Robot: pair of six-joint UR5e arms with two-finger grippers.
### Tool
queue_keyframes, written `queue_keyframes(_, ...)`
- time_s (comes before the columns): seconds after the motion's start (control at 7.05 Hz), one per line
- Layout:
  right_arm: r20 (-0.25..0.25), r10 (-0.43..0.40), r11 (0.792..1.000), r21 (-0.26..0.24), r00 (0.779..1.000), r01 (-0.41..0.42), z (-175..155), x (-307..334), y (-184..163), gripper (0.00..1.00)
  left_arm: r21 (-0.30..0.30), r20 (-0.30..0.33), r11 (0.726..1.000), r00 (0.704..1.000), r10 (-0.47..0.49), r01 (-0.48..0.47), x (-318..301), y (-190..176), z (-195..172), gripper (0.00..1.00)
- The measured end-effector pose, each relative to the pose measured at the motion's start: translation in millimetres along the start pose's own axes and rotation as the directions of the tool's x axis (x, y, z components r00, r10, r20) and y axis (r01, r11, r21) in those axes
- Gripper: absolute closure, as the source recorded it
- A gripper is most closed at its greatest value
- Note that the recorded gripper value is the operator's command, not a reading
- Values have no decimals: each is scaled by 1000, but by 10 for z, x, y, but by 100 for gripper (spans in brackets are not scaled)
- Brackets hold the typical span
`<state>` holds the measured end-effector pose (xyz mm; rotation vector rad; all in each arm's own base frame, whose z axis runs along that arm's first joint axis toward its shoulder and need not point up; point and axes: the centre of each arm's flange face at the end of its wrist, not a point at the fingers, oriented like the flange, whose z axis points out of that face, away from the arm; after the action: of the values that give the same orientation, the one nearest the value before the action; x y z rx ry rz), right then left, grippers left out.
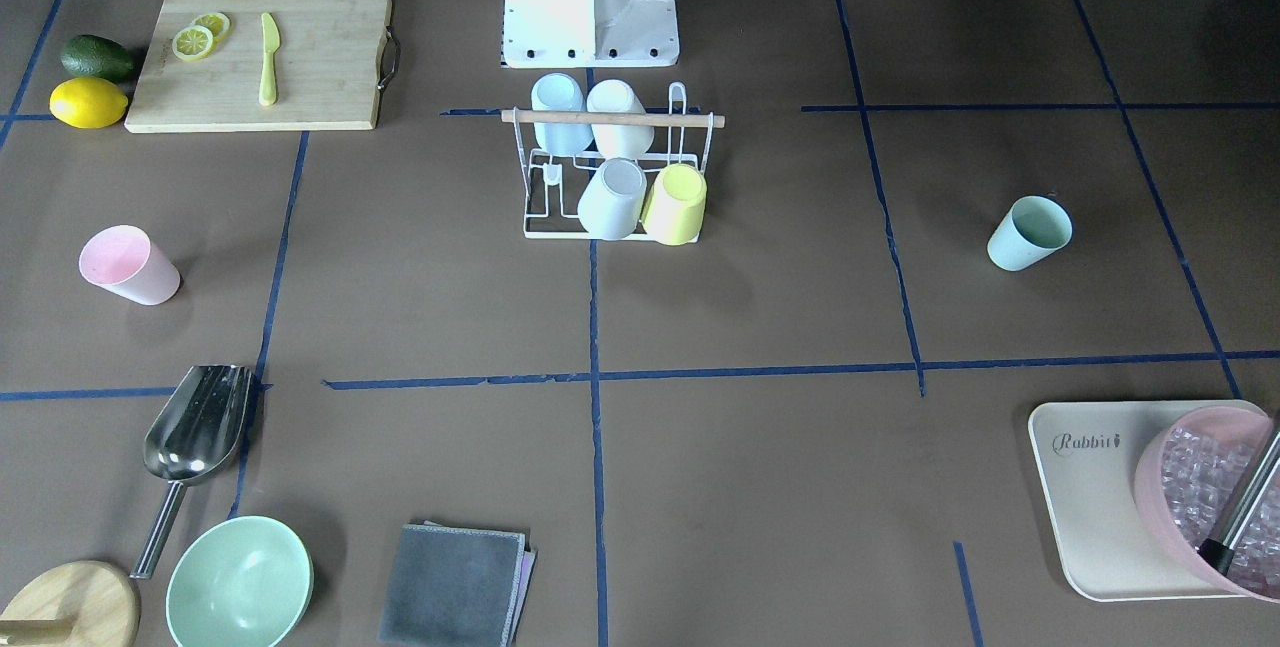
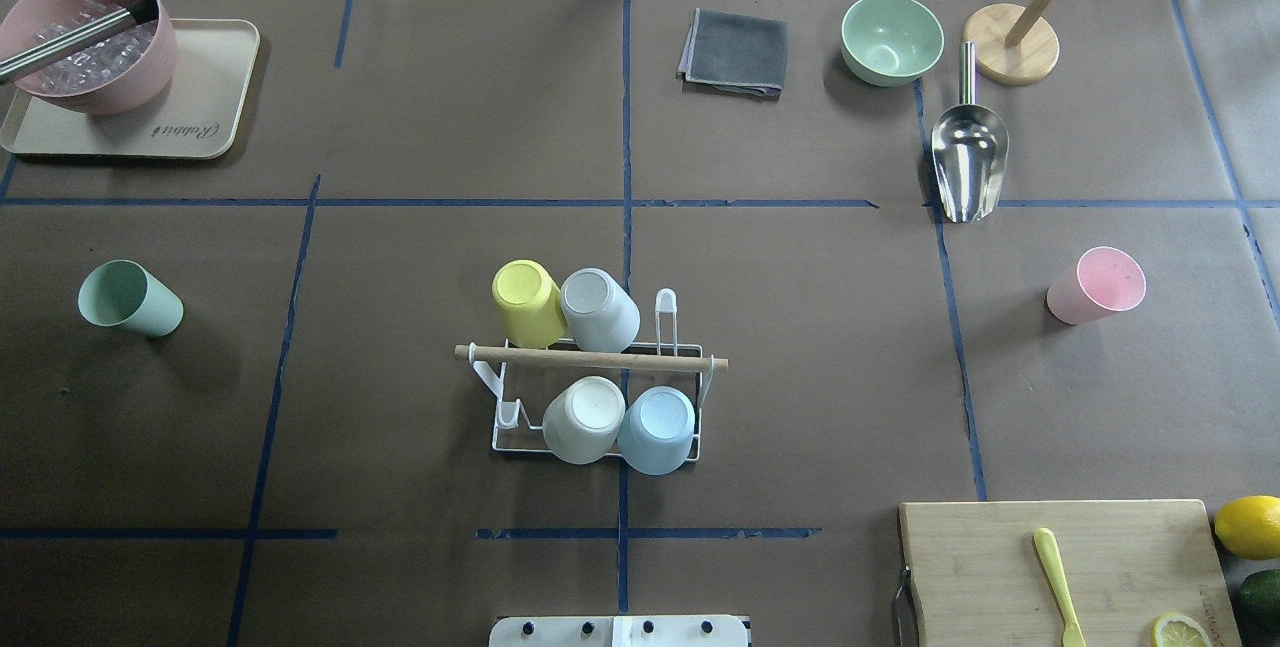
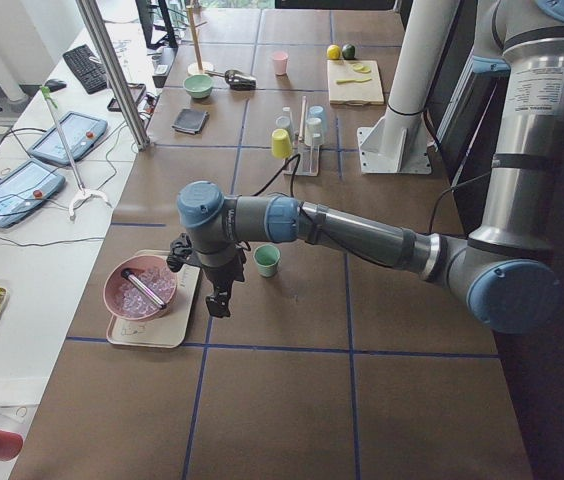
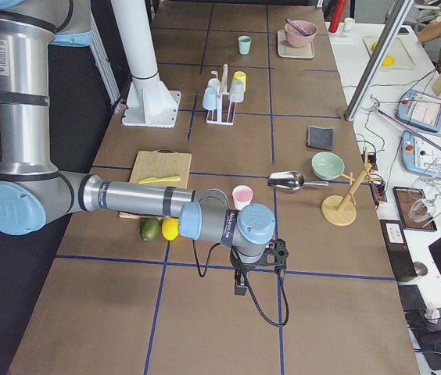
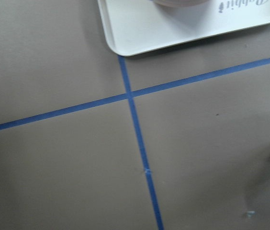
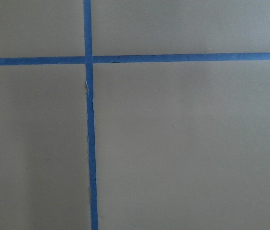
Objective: Place cup on cup holder
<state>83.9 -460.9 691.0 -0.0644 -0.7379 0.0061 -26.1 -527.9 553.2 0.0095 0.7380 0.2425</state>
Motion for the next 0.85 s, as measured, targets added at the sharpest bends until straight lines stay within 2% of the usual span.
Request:
queue_keyframes(0.43,-36,-21,1000,-8,999,20,19,-84,-80,0,-145,36,988,997,65,-59,874,-609,16,0)
queue_keyframes(0.85,-27,-16,1000,-14,1000,15,19,-180,-115,0,-245,24,965,994,104,-95,1452,-877,312,0)
